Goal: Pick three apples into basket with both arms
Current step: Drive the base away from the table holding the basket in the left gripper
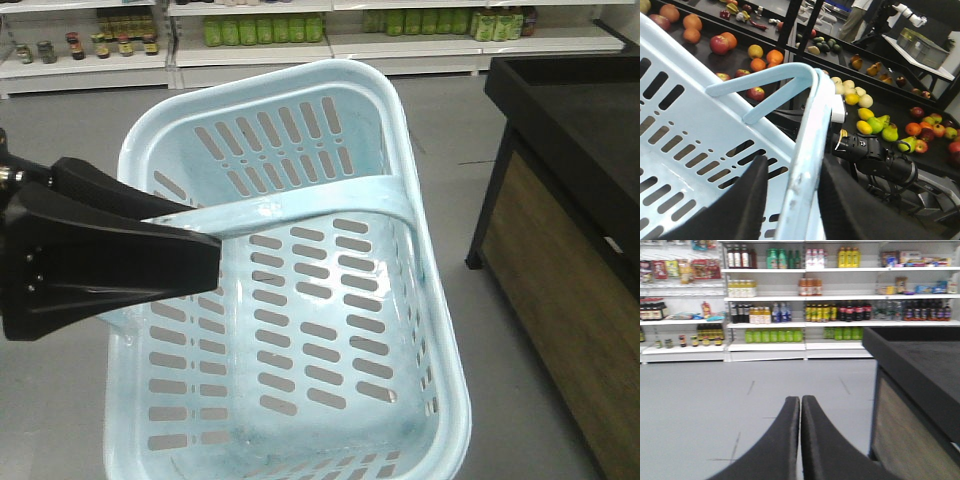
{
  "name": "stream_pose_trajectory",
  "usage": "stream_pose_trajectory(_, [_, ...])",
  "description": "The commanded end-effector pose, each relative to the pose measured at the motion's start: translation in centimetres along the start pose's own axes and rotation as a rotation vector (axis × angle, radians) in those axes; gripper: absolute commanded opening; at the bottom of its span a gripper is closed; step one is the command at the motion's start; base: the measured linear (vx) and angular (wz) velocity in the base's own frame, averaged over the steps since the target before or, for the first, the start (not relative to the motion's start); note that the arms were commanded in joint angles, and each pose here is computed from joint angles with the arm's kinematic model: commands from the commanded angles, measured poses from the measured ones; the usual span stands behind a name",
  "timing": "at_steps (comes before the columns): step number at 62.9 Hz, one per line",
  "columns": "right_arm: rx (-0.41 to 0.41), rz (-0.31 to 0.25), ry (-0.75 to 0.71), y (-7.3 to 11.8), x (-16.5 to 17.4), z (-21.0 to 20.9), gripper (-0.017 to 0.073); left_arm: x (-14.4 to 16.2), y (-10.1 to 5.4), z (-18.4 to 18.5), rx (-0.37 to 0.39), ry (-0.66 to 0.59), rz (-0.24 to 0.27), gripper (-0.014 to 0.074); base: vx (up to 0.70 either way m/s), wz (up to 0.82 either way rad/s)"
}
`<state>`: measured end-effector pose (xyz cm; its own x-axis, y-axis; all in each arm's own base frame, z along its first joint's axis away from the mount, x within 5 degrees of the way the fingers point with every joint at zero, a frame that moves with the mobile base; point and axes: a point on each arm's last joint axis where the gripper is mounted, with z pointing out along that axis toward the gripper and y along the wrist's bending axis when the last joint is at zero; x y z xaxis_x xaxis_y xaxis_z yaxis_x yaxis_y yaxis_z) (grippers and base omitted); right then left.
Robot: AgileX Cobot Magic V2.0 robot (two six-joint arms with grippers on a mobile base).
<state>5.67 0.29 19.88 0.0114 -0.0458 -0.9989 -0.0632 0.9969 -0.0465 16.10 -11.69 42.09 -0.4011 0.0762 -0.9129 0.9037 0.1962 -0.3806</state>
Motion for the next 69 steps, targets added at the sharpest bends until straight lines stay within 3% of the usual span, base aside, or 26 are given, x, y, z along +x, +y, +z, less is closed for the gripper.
stream_pose_trajectory(1, [-0.012, -0.011, -0.068, 0.15, -0.25, -0.06, -0.0005, -0.33, -1.16, -0.3, 0.025, 0.021, 0.028, -0.0007, 0.04, 0.44])
stream_pose_trajectory(69, [-0.012, -0.011, -0.068, 0.15, -0.25, -0.06, -0.0005, -0.32, -1.17, -0.3, 0.025, 0.022, 0.028, -0.0007, 0.15, 0.44])
